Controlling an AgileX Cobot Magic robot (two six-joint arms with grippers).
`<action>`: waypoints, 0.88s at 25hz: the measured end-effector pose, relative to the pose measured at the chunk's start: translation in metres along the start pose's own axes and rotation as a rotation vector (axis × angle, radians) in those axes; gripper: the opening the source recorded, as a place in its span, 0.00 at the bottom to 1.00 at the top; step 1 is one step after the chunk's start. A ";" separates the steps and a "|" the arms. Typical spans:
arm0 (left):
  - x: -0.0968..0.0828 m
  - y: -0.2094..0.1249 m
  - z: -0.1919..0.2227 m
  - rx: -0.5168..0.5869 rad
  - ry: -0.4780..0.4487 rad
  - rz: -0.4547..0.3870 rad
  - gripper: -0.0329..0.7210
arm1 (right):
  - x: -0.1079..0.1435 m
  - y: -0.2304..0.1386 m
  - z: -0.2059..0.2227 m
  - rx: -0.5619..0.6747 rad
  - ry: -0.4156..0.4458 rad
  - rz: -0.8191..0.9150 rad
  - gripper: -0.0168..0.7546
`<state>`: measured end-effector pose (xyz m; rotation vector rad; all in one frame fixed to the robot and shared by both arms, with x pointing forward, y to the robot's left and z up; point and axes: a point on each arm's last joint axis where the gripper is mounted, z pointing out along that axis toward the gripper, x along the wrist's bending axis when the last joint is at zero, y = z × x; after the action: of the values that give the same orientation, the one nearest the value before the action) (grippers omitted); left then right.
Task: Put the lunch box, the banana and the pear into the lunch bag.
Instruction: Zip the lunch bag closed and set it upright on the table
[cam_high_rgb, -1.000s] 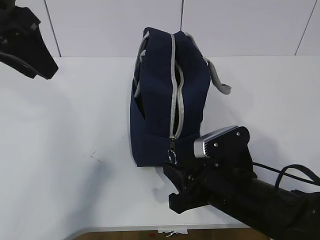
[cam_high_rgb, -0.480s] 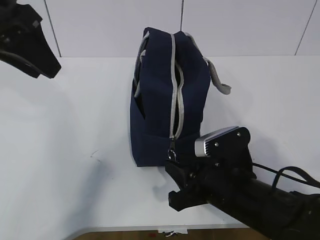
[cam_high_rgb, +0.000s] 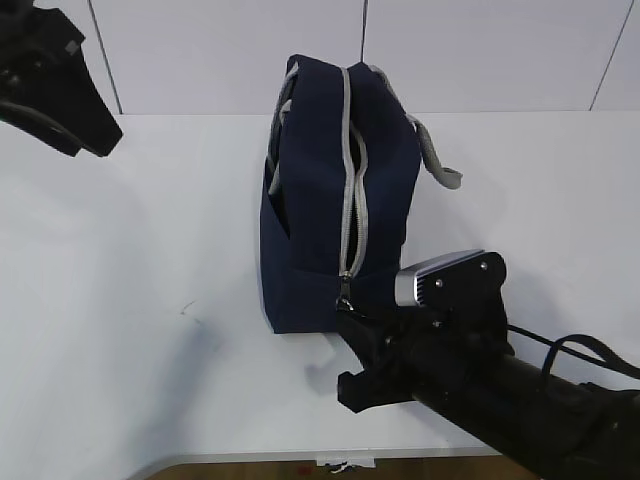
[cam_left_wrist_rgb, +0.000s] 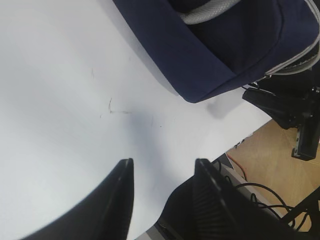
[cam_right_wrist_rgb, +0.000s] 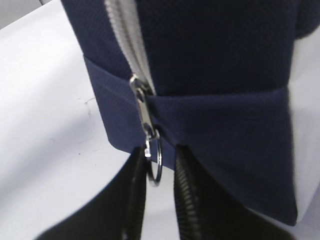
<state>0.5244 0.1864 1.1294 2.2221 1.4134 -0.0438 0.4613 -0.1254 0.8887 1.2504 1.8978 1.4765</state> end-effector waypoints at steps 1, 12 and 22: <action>0.000 0.000 0.000 0.000 0.000 0.000 0.44 | 0.000 0.000 0.000 0.000 0.000 0.000 0.20; 0.000 0.000 -0.001 -0.002 -0.002 -0.014 0.42 | 0.005 -0.001 0.000 0.008 0.057 0.006 0.01; -0.001 0.000 -0.001 -0.005 -0.005 -0.015 0.41 | 0.010 0.019 -0.012 0.007 0.074 0.036 0.01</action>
<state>0.5234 0.1861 1.1307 2.2062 1.4259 -0.0511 0.4544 -0.1224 0.9124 1.2561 1.9384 1.5560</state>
